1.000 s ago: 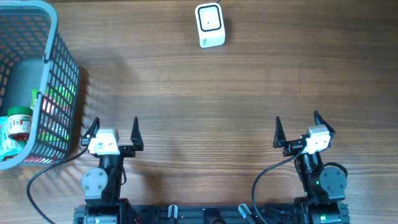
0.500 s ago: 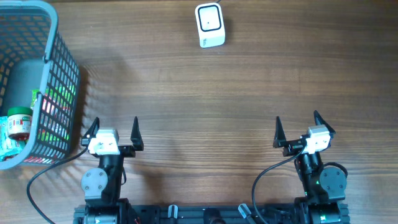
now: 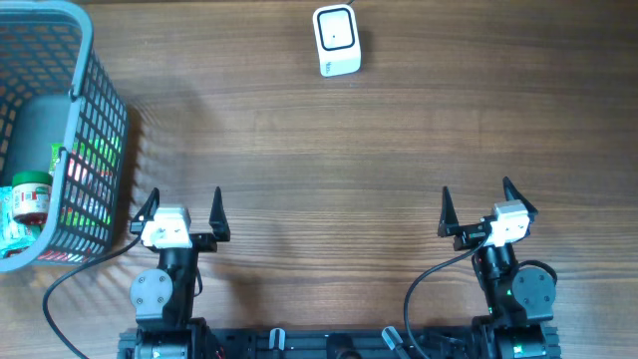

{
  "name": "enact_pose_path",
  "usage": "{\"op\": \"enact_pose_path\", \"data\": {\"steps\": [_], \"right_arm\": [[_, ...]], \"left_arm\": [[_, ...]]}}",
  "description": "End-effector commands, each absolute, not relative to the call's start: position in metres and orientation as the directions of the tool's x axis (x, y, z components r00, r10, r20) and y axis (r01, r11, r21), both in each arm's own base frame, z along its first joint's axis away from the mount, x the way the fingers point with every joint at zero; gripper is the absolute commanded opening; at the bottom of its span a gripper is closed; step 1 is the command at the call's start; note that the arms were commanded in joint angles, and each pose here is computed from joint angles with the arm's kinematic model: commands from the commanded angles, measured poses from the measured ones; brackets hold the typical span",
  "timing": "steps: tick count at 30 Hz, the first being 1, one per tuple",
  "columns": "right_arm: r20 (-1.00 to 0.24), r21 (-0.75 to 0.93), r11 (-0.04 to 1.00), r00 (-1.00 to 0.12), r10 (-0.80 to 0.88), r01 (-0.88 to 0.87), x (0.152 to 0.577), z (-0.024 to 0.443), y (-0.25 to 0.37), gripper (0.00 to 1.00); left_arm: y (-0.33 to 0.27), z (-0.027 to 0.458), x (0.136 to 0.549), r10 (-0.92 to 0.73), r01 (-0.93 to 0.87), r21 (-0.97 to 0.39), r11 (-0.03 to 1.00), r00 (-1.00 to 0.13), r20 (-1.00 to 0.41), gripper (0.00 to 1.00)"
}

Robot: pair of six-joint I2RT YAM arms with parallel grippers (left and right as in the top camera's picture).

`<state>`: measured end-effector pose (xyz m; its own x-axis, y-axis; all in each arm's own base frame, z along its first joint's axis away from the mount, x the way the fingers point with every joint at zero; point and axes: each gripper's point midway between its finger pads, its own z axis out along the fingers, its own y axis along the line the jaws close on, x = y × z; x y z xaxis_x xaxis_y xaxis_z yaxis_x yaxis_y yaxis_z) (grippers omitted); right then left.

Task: Scan the item barcode

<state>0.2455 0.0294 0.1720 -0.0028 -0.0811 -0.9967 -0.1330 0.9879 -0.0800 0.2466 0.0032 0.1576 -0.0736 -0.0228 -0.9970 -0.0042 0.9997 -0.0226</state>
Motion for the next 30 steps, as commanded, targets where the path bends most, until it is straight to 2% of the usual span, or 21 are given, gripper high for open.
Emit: {"op": "enact_pose_path", "data": {"steps": [1,5,6,8,10,12,15,19,21,24,28,30], "right_arm": [[-0.996,-0.086,0.987,0.009,-0.085,-0.137,0.245,0.174,0.03,1.0],[-0.996,-0.086,0.987,0.009,-0.085,-0.137,0.245,0.174,0.03,1.0],[-0.996,-0.086,0.987,0.009,-0.085,-0.137,0.245,0.174,0.03,1.0],[-0.996,-0.086,0.987,0.009,-0.085,-0.137,0.245,0.174,0.03,1.0],[-0.996,-0.085,0.987,0.009,-0.085,-0.137,0.245,0.174,0.03,1.0],[-0.996,-0.086,0.987,0.009,-0.085,-0.137,0.245,0.174,0.03,1.0],[-0.996,-0.086,0.987,0.009,-0.085,-0.137,0.245,0.174,0.03,1.0],[-0.996,-0.086,0.987,0.009,-0.086,-0.137,0.245,0.174,0.03,1.0],[-0.996,-0.086,0.987,0.009,-0.085,-0.137,0.245,0.174,0.03,1.0],[-0.996,-0.086,0.987,0.009,-0.085,-0.137,0.245,0.174,0.03,0.99],[-0.996,-0.086,0.987,0.009,-0.085,-0.137,0.245,0.174,0.03,1.0],[-0.996,-0.085,0.987,0.009,-0.085,-0.137,0.245,0.174,0.03,1.0]], "left_arm": [[0.005,0.156,0.246,-0.007,-0.01,-0.006,1.0,-0.076,-0.997,1.0],[0.003,0.157,0.246,-0.061,-0.006,-0.061,0.998,-0.072,-0.996,1.0],[-0.004,0.158,0.246,-0.106,0.032,-0.108,0.994,-0.074,-0.992,1.0],[-0.033,0.162,0.242,-0.3,0.179,-0.319,0.931,-0.125,-0.946,1.0],[-0.047,0.162,0.237,-0.364,0.235,-0.402,0.885,-0.189,-0.912,1.0],[-0.05,0.159,0.231,-0.398,0.216,-0.454,0.865,-0.256,-0.881,1.0],[-0.05,0.168,0.215,-0.392,0.172,-0.466,0.868,-0.342,-0.854,1.0],[-0.053,0.205,0.194,-0.394,0.123,-0.49,0.863,-0.442,-0.806,1.0],[-0.056,0.211,0.186,-0.396,0.063,-0.517,0.853,-0.566,-0.723,1.0],[-0.087,0.247,0.19,-0.366,0.087,-0.631,0.771,-0.751,-0.55,1.0],[-0.083,0.285,0.208,-0.241,0.073,-0.56,0.825,-0.852,-0.466,1.0],[-0.071,0.306,0.224,-0.236,0.022,-0.503,0.864,-0.865,-0.443,1.0]]}}
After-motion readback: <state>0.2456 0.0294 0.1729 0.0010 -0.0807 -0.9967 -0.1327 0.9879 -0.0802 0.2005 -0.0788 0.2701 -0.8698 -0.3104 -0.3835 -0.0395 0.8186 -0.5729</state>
